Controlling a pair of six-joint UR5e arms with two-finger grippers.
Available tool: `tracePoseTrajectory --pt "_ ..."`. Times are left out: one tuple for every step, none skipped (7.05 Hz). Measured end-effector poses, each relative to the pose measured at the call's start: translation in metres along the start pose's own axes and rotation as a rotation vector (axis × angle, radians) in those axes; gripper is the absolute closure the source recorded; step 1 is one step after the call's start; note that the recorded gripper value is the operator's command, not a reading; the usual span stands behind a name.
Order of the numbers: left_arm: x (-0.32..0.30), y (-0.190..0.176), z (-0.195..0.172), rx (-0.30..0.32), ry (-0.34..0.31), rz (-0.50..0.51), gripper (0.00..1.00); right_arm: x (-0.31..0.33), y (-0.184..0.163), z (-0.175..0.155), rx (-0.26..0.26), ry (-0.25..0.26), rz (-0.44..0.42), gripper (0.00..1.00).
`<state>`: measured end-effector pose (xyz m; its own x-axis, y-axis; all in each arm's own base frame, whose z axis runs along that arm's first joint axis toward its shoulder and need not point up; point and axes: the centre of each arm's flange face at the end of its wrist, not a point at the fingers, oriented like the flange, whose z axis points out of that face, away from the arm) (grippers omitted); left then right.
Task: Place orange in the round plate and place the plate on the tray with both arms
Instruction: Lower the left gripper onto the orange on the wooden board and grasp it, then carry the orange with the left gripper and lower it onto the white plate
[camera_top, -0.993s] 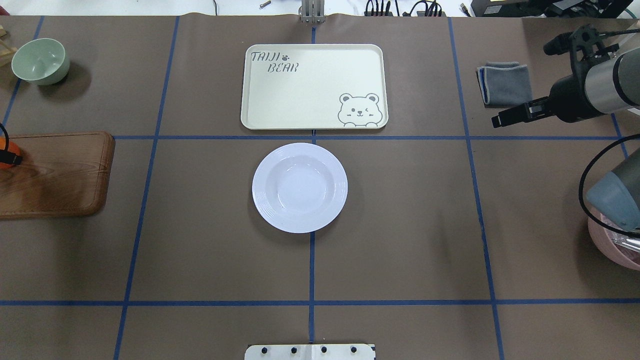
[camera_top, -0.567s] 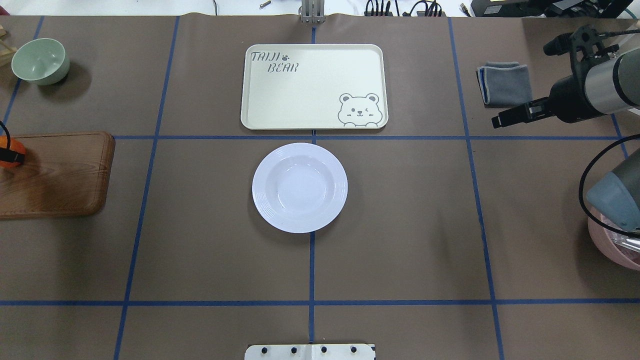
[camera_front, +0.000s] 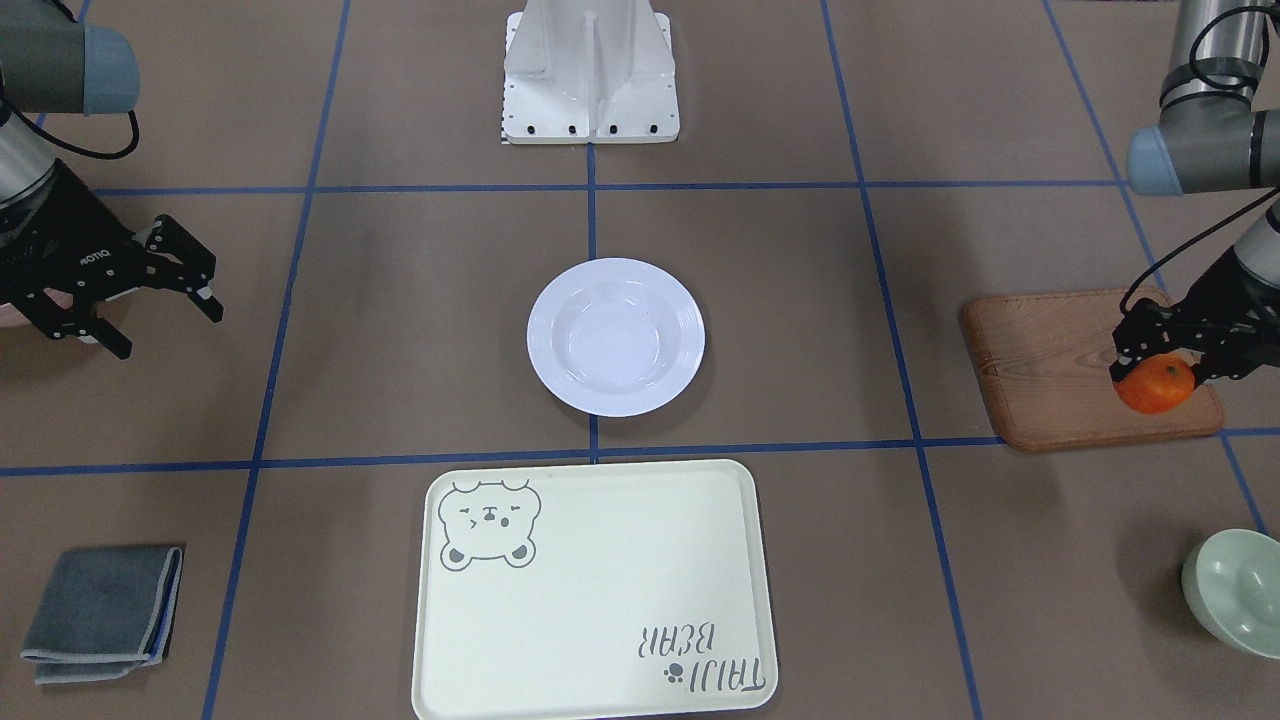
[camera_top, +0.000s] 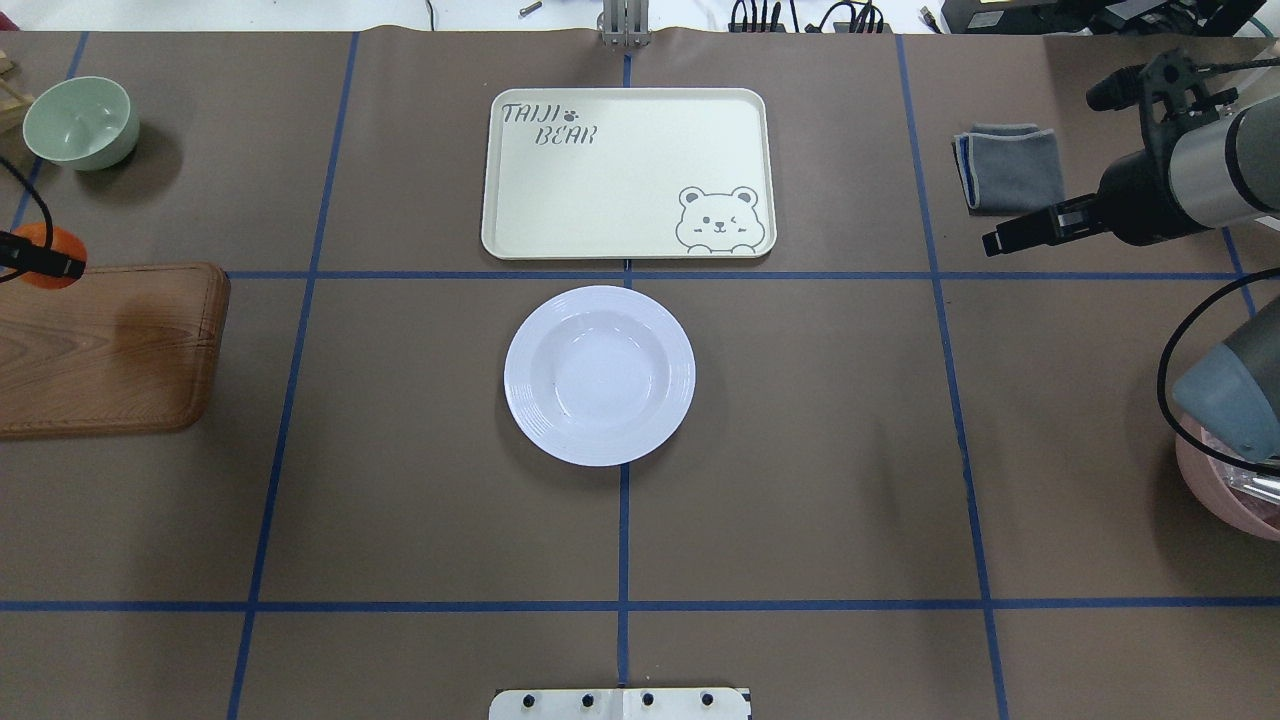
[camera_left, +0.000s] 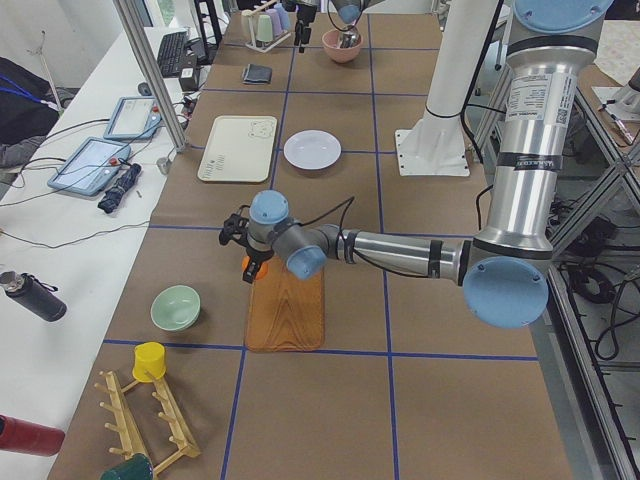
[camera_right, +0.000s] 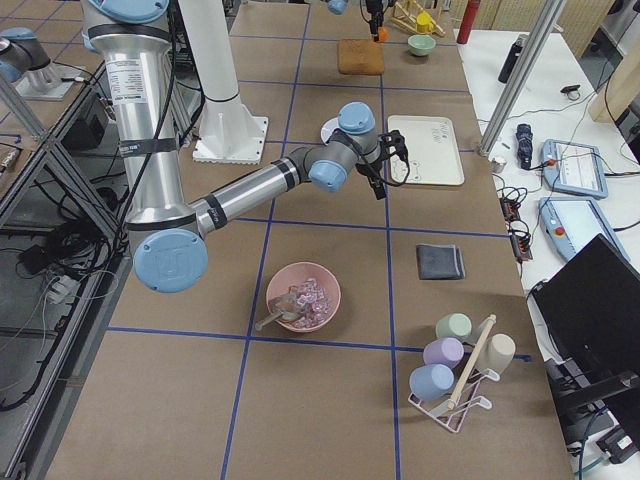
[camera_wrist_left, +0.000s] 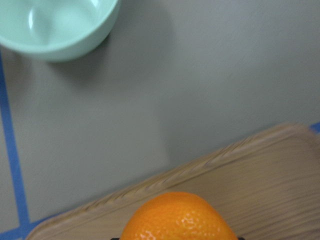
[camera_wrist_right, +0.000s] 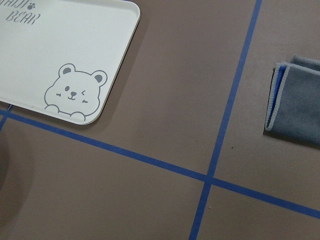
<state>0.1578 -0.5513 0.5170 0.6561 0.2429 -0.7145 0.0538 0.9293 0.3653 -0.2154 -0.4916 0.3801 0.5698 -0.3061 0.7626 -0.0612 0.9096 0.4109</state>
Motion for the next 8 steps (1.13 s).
tracePoseTrajectory --pt "0.059 -0.027 -0.012 0.010 0.016 -0.059 0.74 0.000 0.000 0.001 -0.001 0.001 0.001 0.00" --pt "0.132 -0.048 -0.008 0.008 0.023 -0.112 0.74 0.000 0.000 0.001 -0.001 0.001 0.001 0.00" --pt "0.210 -0.065 0.001 -0.005 0.018 -0.158 0.74 -0.001 -0.001 0.002 0.000 0.001 0.000 0.00" --pt "0.290 -0.069 0.013 -0.024 0.002 -0.192 0.74 -0.002 -0.002 0.002 0.001 0.000 -0.001 0.00" --pt "0.360 -0.063 0.025 -0.034 -0.011 -0.216 0.74 -0.003 -0.003 0.002 0.003 -0.001 -0.002 0.00" --pt "0.412 -0.052 0.035 -0.040 -0.013 -0.238 0.74 -0.003 -0.003 0.002 0.003 -0.001 -0.002 0.00" --pt "0.454 -0.041 0.046 -0.040 -0.015 -0.256 0.72 -0.003 -0.004 0.002 0.003 -0.001 -0.002 0.00" --pt "0.488 -0.032 0.057 -0.032 -0.024 -0.268 0.69 -0.003 -0.004 0.002 0.003 -0.001 -0.003 0.00"
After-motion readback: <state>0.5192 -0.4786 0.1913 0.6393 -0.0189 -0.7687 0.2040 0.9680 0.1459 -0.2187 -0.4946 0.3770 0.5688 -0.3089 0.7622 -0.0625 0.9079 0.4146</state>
